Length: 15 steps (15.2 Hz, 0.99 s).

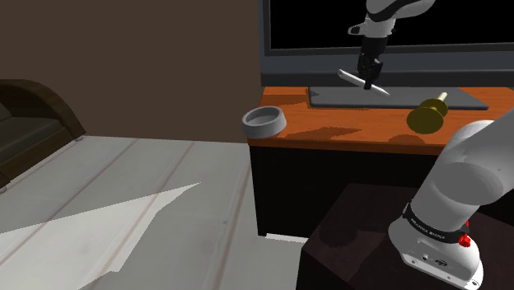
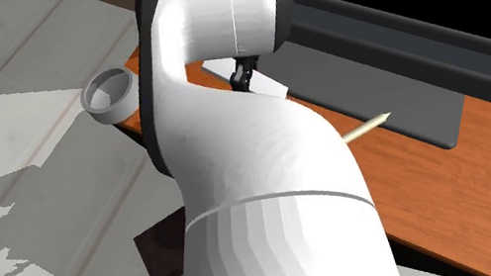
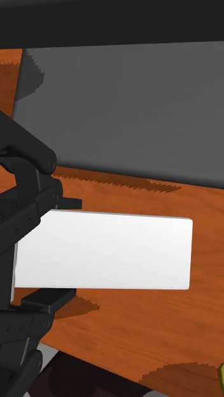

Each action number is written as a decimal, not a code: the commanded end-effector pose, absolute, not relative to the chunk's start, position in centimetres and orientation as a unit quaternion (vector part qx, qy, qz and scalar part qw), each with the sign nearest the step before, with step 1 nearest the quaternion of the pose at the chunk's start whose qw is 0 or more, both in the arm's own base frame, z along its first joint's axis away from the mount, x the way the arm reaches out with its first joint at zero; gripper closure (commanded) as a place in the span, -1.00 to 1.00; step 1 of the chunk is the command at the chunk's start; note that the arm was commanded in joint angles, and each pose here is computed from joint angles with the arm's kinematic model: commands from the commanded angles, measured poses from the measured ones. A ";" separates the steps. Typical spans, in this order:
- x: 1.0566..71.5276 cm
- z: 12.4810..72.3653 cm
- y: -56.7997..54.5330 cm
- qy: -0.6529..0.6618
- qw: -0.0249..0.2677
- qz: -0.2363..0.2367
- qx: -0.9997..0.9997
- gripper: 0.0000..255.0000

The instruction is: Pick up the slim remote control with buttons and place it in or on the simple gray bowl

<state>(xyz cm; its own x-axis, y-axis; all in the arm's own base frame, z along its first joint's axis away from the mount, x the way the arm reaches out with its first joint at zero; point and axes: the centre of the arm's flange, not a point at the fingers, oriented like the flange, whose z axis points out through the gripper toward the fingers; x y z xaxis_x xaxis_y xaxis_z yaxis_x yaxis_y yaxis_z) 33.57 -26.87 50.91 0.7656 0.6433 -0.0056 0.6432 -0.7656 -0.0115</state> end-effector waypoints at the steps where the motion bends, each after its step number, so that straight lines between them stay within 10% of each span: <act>1: 35.3 51.1 -24.7 -0.342 0.004 0.005 -0.940 1.00; 15: 46.8 51.2 -10.2 -0.342 0.004 0.005 -0.940 1.00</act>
<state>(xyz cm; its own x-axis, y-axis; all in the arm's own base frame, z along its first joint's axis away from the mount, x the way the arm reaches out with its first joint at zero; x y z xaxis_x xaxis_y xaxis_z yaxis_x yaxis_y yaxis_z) 46.08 -11.25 51.12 0.7655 0.6434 -0.0063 0.6433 -0.7655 -0.0110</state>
